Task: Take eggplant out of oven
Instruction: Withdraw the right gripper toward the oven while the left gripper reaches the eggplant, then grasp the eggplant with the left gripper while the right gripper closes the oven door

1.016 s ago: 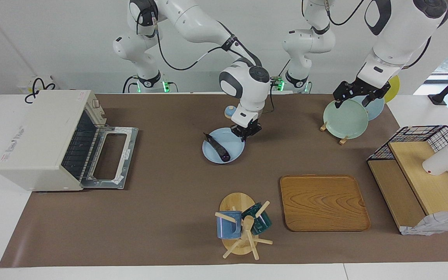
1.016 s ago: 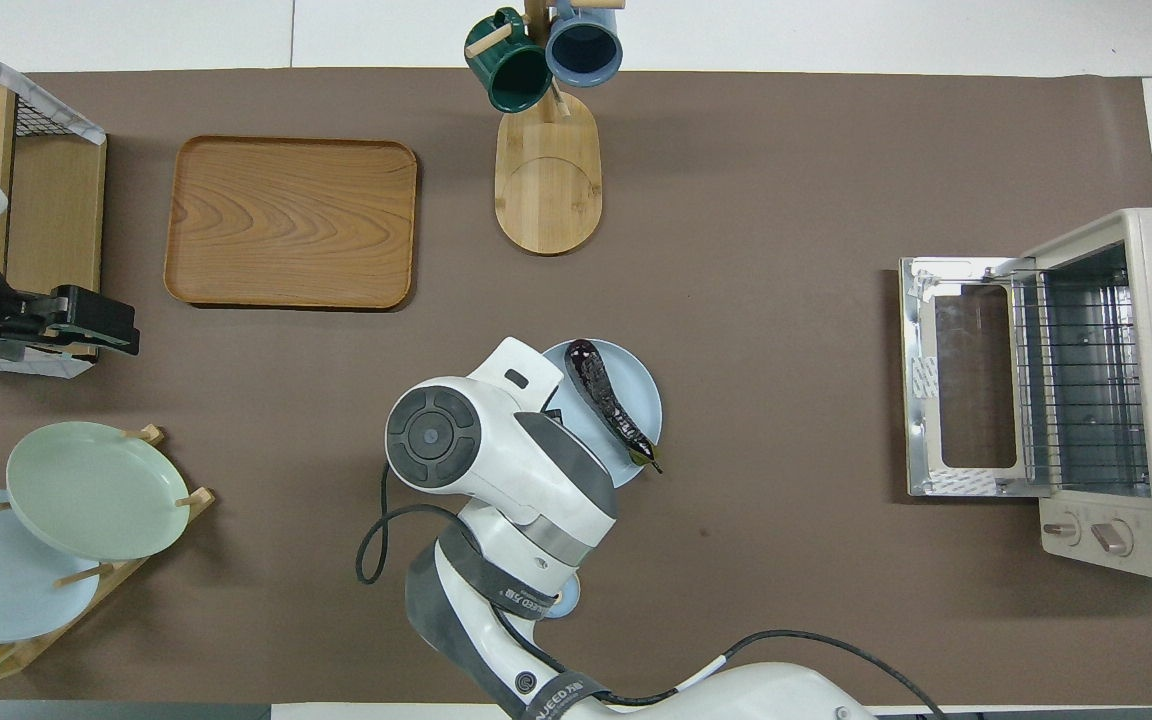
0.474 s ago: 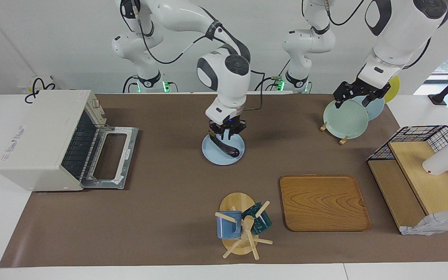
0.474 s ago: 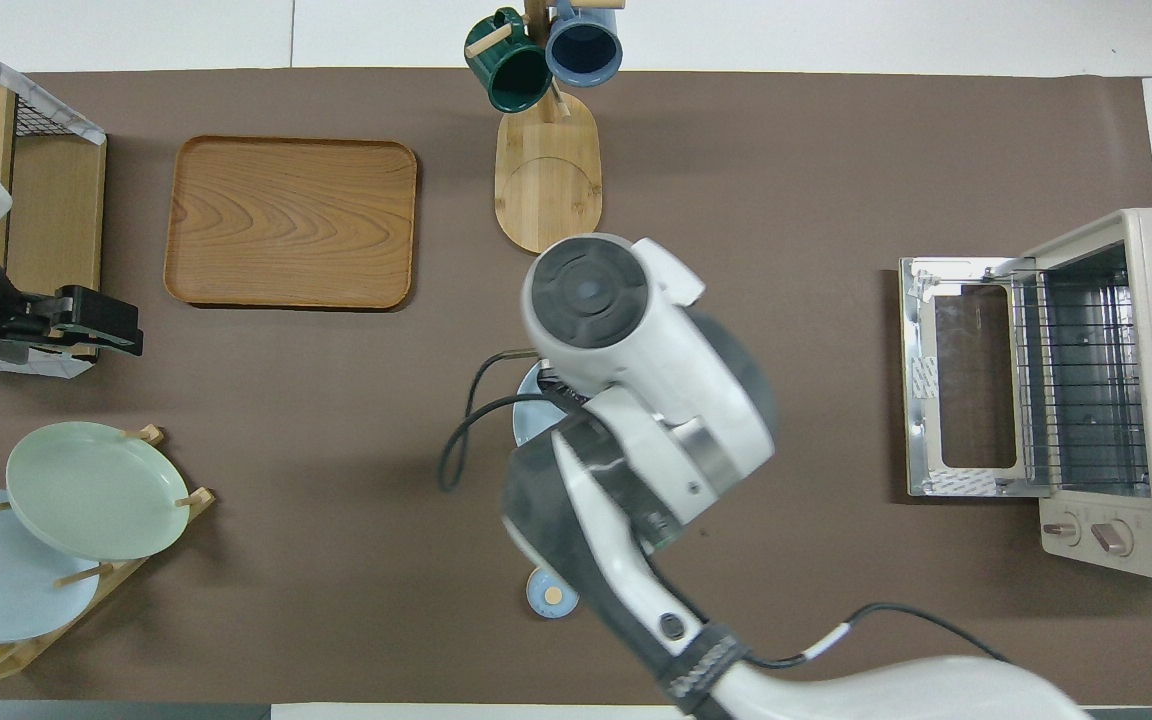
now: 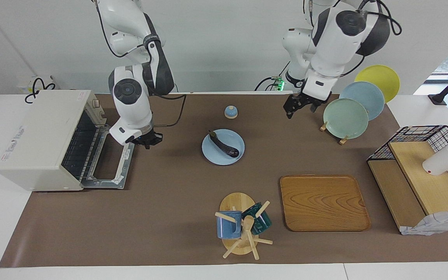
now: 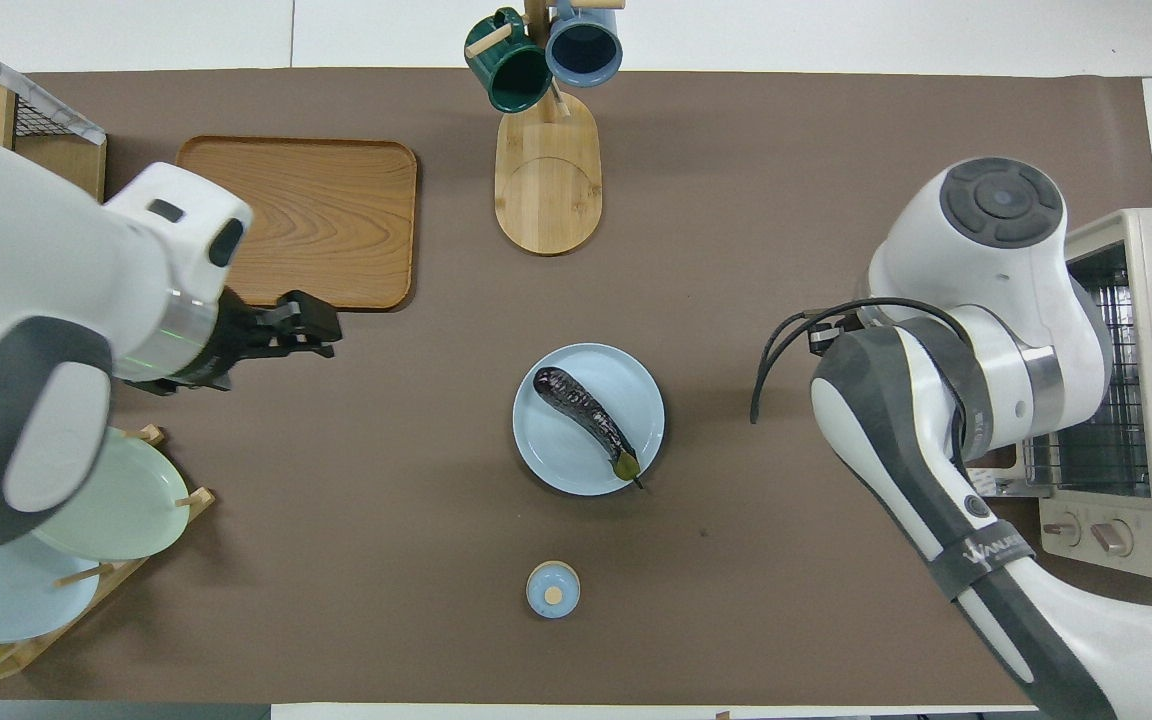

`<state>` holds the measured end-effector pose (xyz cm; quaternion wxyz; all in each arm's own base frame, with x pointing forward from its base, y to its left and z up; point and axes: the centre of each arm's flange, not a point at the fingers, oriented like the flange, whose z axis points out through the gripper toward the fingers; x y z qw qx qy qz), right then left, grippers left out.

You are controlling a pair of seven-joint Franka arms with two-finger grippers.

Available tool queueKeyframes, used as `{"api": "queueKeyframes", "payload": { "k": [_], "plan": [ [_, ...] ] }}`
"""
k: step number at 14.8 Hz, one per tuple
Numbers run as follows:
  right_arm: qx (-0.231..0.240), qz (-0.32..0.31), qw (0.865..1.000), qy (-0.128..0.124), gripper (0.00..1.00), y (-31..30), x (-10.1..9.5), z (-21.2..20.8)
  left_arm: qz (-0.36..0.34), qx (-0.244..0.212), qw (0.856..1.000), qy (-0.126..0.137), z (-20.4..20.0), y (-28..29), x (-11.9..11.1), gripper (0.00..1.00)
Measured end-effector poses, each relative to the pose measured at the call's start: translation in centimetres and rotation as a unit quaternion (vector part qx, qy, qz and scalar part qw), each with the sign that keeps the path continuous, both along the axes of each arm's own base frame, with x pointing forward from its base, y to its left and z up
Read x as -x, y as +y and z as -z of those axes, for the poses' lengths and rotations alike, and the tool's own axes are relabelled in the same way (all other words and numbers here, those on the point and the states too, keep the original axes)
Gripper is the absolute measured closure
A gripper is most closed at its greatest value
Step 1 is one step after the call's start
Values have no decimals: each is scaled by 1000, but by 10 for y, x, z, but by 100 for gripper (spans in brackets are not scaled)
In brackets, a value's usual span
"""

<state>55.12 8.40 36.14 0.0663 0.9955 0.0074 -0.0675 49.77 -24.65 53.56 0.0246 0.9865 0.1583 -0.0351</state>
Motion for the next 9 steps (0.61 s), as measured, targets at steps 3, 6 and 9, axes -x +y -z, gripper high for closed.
{"api": "queueKeyframes", "payload": {
  "k": [3,6,9],
  "plan": [
    [1,-26,1000,-6,99,-27,29,42,-92,0,996,2,54,-74,8,0],
    [-8,-32,999,-16,99,-51,36,50,-177,6,984,-2,117,-138,15,0],
    [-12,-33,999,-29,99,-53,40,51,-225,10,974,-3,168,-172,20,0]
  ]
}}
